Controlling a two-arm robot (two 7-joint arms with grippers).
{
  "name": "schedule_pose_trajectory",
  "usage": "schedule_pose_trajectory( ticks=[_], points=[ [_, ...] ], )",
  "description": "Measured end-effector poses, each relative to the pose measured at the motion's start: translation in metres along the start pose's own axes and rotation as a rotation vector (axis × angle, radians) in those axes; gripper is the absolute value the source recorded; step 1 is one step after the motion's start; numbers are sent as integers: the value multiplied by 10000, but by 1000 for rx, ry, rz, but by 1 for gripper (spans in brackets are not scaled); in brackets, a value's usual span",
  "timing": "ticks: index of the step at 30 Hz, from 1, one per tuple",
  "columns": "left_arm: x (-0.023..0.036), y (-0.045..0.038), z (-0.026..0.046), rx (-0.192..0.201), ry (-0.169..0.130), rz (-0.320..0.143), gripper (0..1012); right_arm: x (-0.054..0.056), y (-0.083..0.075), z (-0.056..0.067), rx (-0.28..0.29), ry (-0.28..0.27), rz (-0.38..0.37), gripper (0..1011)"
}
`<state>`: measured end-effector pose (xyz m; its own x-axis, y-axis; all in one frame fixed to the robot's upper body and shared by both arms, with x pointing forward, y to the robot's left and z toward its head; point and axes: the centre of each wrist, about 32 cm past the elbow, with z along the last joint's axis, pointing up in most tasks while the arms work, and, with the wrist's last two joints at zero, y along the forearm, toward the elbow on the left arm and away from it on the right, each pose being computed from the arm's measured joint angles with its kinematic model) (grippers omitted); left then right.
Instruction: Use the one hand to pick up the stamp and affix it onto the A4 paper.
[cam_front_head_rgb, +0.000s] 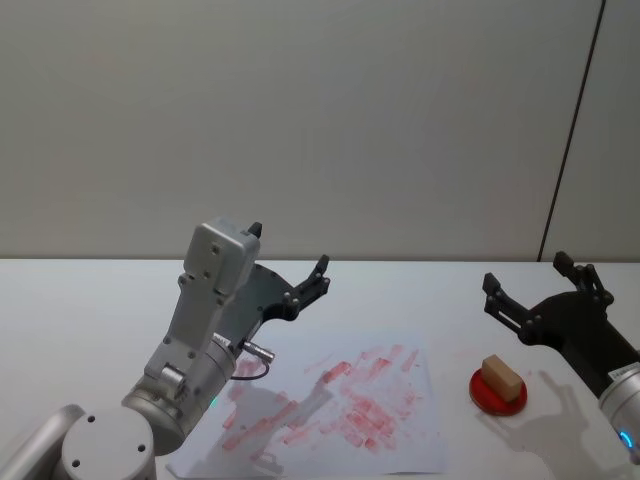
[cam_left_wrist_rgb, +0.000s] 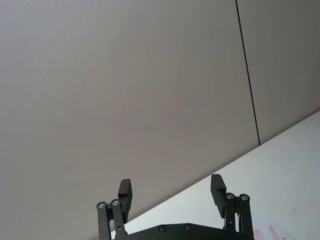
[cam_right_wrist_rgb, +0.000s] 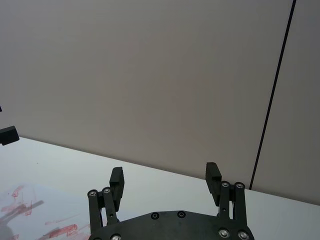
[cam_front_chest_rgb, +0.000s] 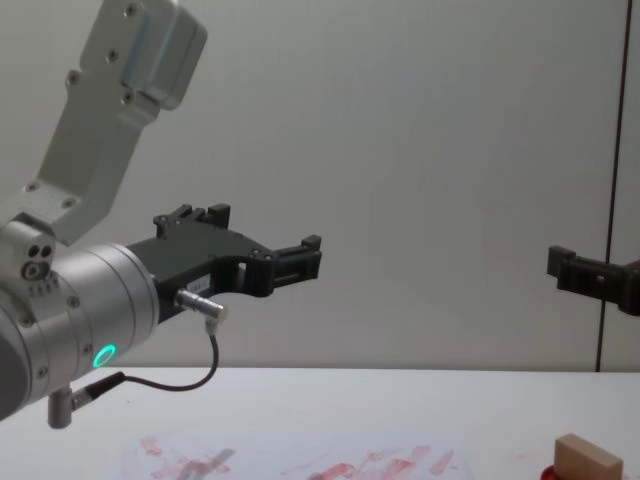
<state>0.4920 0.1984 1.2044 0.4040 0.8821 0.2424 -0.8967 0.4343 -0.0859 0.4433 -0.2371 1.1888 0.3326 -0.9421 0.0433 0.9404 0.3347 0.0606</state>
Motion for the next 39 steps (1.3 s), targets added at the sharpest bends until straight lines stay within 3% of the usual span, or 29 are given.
schedule_pose_trajectory(
  ticks=[25, 39],
  points=[
    [0, 0, 0, 0, 0, 0, 1002, 5, 7, -10, -7, -9, 9, 1001],
    [0, 0, 0, 0, 0, 0, 1003, 74, 22, -109, -93, -74, 81, 1001]
  ],
)
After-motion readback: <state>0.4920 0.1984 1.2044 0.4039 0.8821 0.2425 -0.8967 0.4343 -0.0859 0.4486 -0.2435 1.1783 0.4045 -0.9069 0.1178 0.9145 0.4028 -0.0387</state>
